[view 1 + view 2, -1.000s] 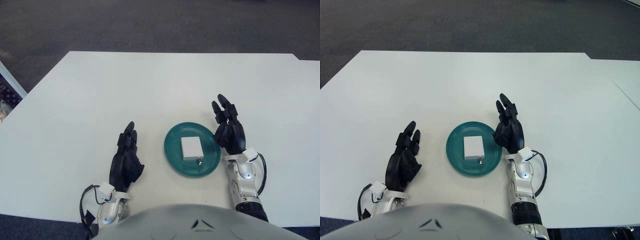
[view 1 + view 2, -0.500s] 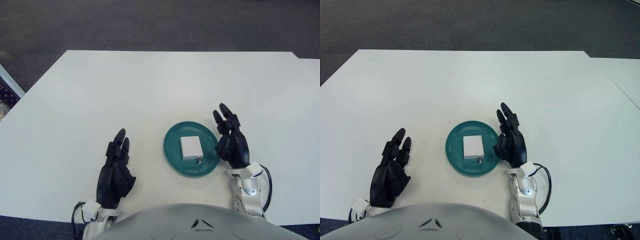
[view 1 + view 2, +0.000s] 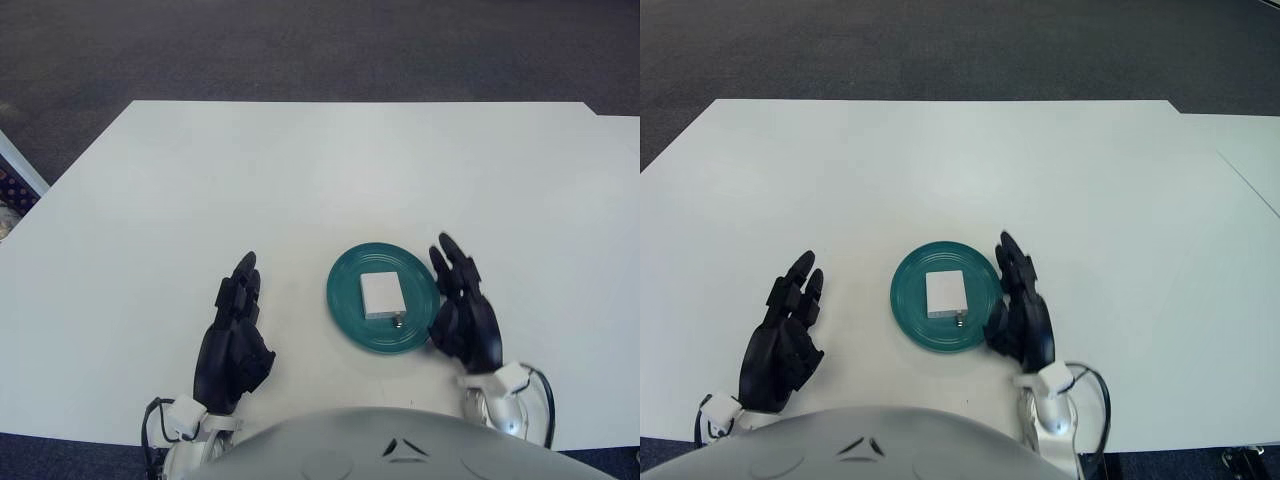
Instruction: Put the charger into the plate.
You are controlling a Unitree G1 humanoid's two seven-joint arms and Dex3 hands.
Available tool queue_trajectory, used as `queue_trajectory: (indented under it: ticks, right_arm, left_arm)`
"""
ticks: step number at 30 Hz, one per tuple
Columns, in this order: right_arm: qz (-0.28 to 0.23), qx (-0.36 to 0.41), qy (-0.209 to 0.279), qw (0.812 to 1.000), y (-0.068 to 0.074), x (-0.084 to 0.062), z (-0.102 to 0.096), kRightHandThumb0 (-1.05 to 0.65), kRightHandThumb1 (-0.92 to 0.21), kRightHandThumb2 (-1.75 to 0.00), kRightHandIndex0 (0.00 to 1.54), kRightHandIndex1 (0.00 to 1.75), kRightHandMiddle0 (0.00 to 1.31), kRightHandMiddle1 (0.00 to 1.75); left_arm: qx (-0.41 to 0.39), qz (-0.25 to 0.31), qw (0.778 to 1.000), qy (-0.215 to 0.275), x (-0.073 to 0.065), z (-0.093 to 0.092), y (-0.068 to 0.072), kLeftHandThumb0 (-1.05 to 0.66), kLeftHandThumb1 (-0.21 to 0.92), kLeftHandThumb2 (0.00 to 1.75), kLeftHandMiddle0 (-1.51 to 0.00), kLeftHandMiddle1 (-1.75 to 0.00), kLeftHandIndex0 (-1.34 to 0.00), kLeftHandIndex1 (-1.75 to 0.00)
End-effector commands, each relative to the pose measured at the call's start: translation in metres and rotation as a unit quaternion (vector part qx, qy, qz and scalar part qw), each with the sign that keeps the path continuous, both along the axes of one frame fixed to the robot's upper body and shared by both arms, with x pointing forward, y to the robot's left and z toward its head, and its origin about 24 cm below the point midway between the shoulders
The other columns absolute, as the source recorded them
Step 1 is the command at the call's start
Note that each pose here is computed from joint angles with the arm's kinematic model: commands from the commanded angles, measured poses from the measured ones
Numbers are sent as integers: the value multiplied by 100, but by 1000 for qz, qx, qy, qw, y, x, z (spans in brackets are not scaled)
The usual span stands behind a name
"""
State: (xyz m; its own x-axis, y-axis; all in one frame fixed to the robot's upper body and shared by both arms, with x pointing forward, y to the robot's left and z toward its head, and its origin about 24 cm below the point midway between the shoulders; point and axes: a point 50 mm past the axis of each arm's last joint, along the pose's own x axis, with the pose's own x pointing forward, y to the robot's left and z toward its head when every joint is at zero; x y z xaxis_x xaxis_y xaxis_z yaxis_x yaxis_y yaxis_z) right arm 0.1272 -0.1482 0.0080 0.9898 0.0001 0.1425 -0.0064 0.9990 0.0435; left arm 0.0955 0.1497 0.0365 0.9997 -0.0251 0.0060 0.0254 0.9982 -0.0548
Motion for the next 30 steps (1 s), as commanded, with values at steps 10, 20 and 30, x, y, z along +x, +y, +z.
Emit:
queue_trajectory:
  ticks: [10,20,30]
  right_arm:
    - [-15,-35,13,999,-13,39,-6,-89,-92,-104,0,0,0,12]
    - [-4,-15,28,999,-13,82,3,-87,-92,-105,0,0,0,11]
    - [8,26,74,997,-2,95,-17,-83,-92,-102,1,1,0,12]
  left_arm:
    - [43,-71,996,-33,51,7,-12,-105,92,112,0,0,0,-17]
    - [35,-96,991,-84,80,-2,-3,-104,92,114,0,0,0,-16]
    - [-10,-88,993,-83,85,-23,-5,-101,92,116,-2,-1,0,-18]
